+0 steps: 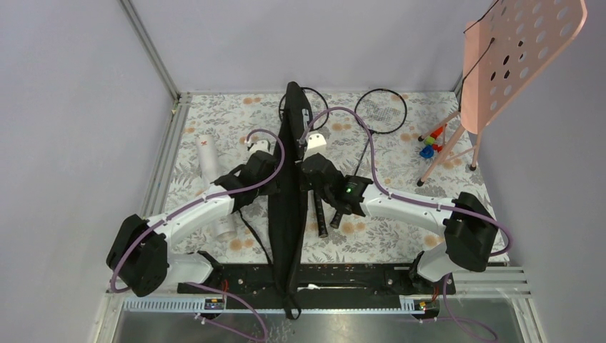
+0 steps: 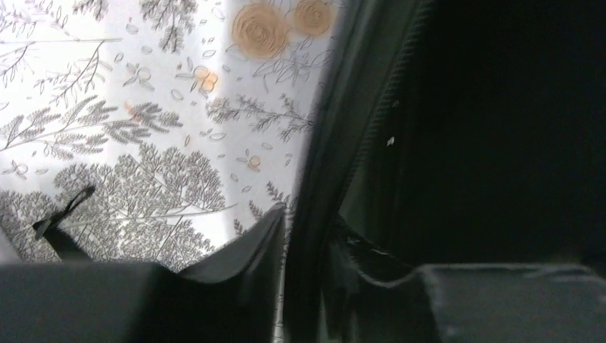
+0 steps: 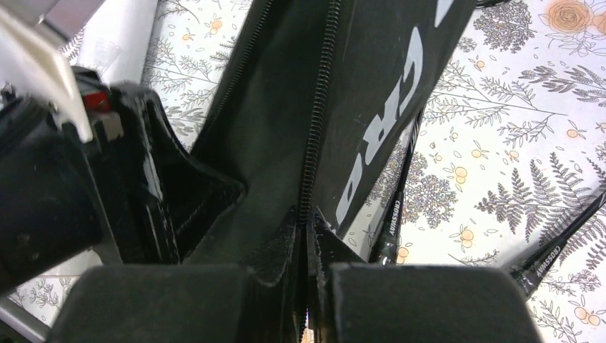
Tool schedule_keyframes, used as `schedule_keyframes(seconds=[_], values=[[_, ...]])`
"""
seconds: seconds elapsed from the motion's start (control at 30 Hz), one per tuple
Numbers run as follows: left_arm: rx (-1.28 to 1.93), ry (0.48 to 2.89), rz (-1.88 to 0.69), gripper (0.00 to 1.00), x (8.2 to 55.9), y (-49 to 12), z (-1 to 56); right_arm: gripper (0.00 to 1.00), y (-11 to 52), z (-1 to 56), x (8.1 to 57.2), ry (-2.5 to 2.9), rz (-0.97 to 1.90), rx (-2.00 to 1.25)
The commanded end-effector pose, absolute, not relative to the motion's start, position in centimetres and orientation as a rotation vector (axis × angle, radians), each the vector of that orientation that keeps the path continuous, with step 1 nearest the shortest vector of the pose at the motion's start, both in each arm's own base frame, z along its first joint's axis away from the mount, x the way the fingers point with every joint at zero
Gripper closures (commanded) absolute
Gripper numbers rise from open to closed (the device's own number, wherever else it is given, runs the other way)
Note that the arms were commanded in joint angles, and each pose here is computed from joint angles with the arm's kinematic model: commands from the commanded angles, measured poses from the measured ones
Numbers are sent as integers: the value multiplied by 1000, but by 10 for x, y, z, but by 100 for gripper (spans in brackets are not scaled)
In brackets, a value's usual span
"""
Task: Pack up the badminton gear
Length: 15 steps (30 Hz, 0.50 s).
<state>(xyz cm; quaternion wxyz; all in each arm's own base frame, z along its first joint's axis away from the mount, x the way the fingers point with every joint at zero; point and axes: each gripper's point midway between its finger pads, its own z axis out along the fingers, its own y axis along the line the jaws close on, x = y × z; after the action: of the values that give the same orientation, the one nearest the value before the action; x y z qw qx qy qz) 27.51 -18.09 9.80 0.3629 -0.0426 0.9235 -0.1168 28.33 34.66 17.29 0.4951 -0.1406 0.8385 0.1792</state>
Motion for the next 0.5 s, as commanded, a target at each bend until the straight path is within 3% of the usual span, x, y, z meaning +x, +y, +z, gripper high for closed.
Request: schedule_keyframes(seconds=[0.0, 0.03, 0.07, 0.47], values=[[-174, 2259, -363, 86, 313, -190, 131, 100, 348, 196, 284, 1953, 473, -331], [-187, 2256, -349, 97, 316, -185, 131, 100, 346, 197, 284, 1946, 461, -335], [-210, 2253, -336, 100, 319, -178, 131, 100, 343, 198, 284, 1940, 450, -335], [-387, 1995, 32, 100, 319, -73, 208, 100, 287, 162, 319, 2056, 276, -141]])
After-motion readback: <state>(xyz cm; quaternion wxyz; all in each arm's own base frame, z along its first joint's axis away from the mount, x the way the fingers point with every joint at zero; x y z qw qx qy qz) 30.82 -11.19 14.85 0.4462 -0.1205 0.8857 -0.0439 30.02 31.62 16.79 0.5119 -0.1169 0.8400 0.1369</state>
